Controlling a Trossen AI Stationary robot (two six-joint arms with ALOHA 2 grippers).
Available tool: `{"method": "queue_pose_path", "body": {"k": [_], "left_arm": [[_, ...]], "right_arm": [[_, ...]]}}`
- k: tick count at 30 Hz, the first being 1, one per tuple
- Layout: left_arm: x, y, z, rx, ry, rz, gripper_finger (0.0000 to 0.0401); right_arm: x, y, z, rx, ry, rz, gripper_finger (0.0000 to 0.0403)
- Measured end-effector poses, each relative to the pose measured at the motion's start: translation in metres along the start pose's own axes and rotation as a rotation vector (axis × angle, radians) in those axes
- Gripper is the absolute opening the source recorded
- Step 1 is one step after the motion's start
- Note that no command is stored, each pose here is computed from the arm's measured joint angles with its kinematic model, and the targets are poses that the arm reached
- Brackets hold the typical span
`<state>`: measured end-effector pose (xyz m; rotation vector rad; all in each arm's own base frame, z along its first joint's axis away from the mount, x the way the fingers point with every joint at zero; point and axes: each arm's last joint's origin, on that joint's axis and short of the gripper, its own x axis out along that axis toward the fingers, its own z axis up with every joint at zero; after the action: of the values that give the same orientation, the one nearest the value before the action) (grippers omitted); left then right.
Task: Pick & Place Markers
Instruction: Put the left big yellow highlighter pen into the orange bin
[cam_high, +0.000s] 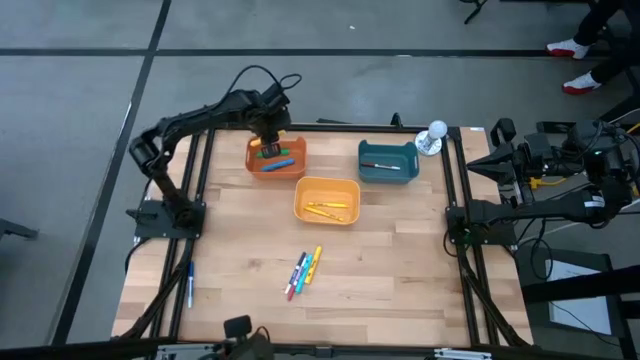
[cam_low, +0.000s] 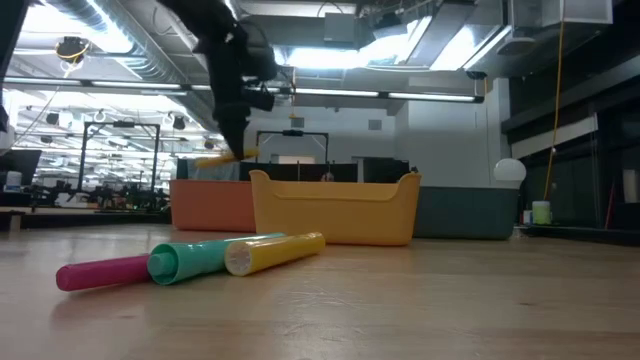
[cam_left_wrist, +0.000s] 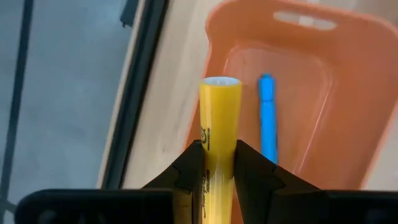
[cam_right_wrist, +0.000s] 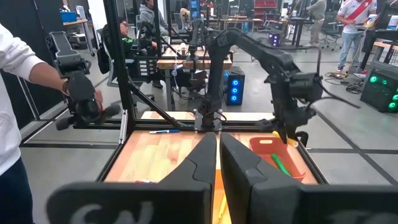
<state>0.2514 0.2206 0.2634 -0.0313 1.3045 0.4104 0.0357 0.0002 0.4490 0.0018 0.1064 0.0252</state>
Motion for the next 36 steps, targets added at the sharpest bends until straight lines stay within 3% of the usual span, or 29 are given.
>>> {"method": "queue_pose_path", "body": {"k": [17, 24, 36], "left_arm": [[0.045, -0.002, 0.005, 0.031, 0.092, -0.097, 0.0063], [0.048, -0.003, 0.005, 0.032, 0.102, -0.102, 0.0065], [0.048, -0.003, 0.004, -0.005, 0.106, -0.098, 0.0103]], "right_arm": [[0.000, 0.000, 0.000, 0.000, 0.000, 0.000, 0.0023], [0.000, 0.000, 0.000, 0.000, 0.000, 0.000, 0.0023], [0.000, 0.000, 0.000, 0.000, 0.000, 0.000, 0.0023]]}}
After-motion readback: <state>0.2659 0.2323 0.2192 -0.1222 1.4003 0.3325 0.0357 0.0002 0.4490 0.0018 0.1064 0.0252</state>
